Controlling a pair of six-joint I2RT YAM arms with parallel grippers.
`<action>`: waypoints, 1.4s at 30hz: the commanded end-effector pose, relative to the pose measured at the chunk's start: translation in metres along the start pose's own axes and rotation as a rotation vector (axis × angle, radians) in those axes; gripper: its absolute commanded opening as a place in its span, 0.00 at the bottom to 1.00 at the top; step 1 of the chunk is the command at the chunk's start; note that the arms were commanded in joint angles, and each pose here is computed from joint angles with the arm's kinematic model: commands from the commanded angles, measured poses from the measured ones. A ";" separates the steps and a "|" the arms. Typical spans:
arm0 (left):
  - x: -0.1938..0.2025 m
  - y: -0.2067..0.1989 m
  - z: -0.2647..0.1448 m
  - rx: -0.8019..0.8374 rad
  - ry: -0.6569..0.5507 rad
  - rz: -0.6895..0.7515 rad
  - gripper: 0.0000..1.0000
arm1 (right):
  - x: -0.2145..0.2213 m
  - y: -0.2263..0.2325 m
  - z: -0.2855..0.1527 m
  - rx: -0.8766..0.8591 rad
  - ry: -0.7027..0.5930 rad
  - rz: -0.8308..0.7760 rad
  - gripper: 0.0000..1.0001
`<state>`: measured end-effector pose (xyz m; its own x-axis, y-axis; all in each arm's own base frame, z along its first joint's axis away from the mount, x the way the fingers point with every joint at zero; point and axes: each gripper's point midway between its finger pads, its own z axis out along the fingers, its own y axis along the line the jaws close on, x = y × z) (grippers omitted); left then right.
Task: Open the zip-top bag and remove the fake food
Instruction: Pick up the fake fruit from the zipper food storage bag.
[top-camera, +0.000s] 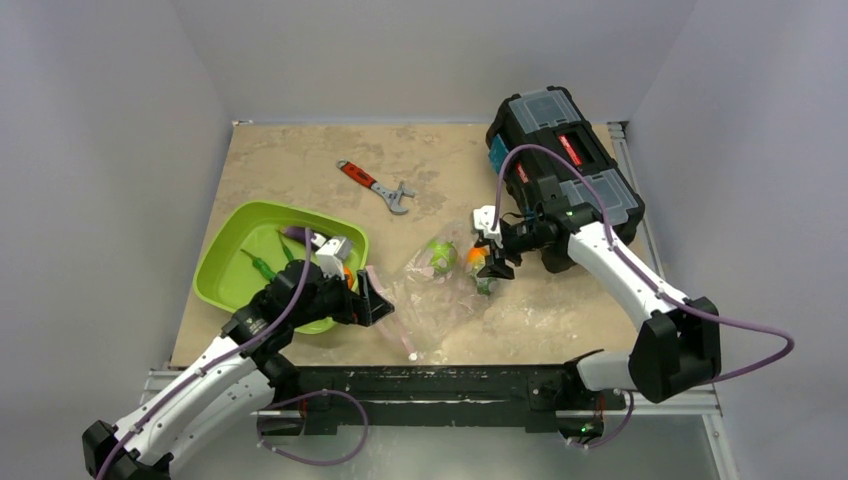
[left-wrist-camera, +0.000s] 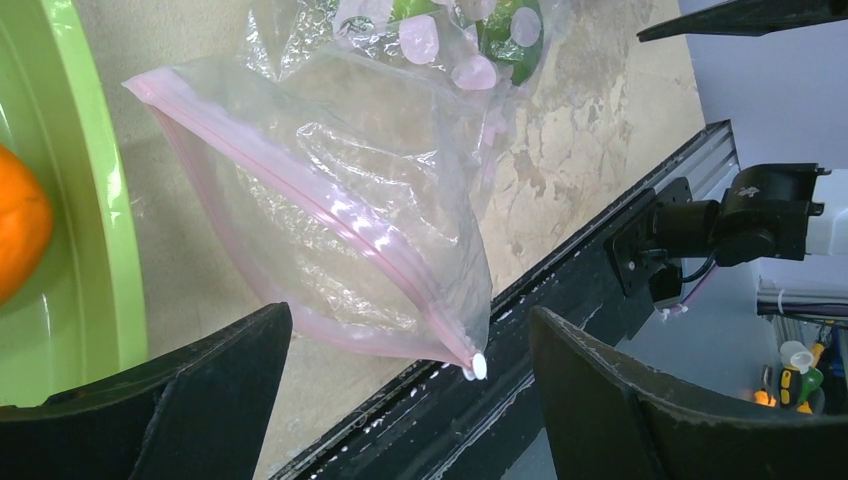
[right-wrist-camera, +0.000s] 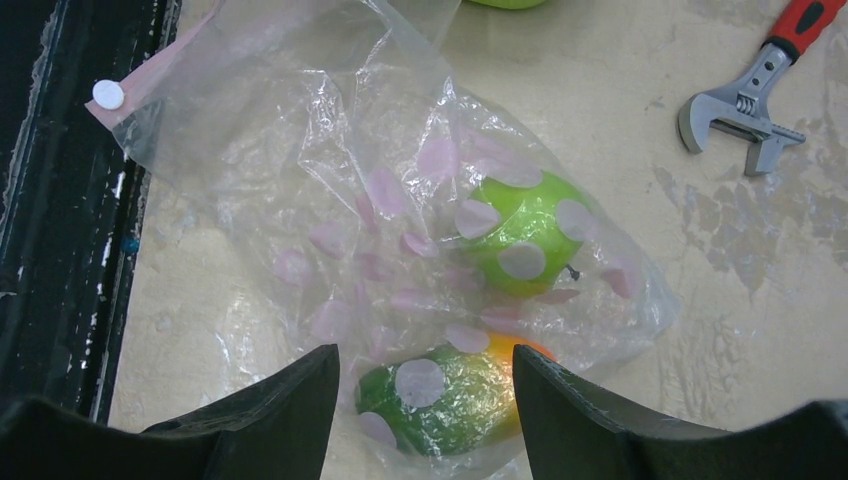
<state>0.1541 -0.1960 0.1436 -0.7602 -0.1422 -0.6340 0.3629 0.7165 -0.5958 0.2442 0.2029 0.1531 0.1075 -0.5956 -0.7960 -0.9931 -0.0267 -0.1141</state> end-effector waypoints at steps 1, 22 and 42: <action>0.000 -0.004 0.000 0.027 -0.007 0.022 0.88 | -0.015 -0.007 -0.005 -0.001 -0.027 -0.047 0.63; 0.006 0.002 0.001 0.018 0.001 0.023 0.87 | -0.005 -0.040 -0.007 0.028 0.076 -0.206 0.65; 0.014 0.008 0.003 0.004 0.030 0.028 0.84 | 0.015 -0.069 -0.001 0.063 0.115 -0.132 0.65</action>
<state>0.1485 -0.1915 0.1278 -0.7738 -0.1239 -0.6212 0.3539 0.7288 -0.5862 0.2971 0.1953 0.1407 0.2148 -0.6804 -0.7006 -0.9729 -0.0863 -0.2144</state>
